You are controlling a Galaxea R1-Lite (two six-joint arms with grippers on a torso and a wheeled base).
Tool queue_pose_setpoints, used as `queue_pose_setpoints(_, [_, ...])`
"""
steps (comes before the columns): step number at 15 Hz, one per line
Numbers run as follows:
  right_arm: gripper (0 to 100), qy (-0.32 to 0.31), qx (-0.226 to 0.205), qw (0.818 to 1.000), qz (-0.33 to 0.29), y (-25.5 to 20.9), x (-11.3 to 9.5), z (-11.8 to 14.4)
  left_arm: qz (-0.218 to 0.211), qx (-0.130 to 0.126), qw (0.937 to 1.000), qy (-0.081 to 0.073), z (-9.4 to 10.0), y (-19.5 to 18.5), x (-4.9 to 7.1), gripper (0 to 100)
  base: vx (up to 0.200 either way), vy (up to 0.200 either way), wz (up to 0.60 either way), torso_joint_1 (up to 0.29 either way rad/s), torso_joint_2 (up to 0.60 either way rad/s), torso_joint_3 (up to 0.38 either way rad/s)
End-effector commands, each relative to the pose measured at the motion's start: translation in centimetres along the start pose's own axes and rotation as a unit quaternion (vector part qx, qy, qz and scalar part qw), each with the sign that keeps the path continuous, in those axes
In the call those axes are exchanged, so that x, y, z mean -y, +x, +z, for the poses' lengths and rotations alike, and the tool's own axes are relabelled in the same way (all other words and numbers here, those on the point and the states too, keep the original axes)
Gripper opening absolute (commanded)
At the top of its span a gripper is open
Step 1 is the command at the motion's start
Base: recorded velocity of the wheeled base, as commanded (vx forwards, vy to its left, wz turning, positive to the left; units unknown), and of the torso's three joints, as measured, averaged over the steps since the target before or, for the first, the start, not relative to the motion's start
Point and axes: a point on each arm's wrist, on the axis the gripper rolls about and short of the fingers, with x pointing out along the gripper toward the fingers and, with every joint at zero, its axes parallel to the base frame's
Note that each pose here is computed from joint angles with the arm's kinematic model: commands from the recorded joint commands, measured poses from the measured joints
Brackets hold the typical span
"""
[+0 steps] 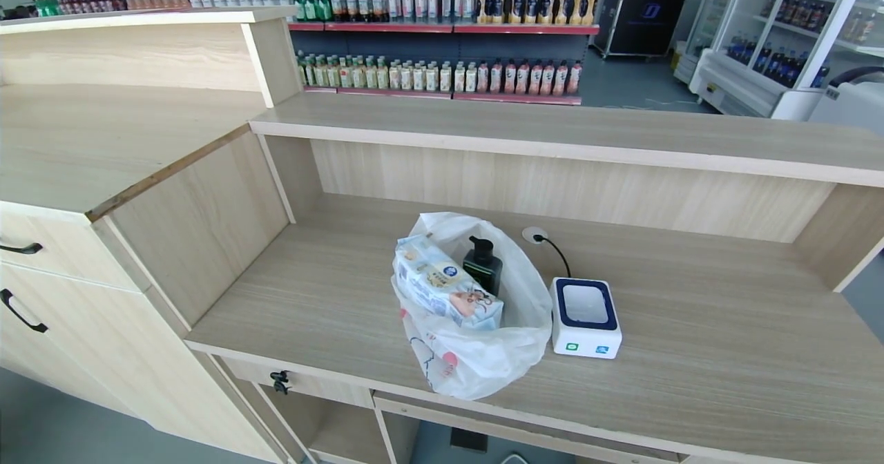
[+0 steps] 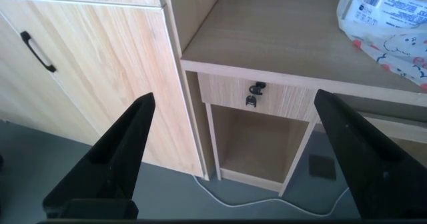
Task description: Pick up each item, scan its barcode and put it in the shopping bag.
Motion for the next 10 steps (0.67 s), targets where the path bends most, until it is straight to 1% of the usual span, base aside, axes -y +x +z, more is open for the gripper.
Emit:
queue_pose_setpoints(1, [100, 0.0, -0.002, 1.0, -0.001, -0.05, 0.0, -0.16, 0.0, 0.0, 1.0, 0.0, 0.0, 0.0, 0.0, 100, 0.0, 0.0, 0.0, 0.0, 0.0, 0.0])
queue_pose_setpoints(10, [100, -0.002, -0.002, 1.0, 0.0, -0.05, 0.0, -0.16, 0.0, 0.0, 1.0, 0.0, 0.0, 0.0, 0.0, 100, 0.0, 0.0, 0.0, 0.0, 0.0, 0.0])
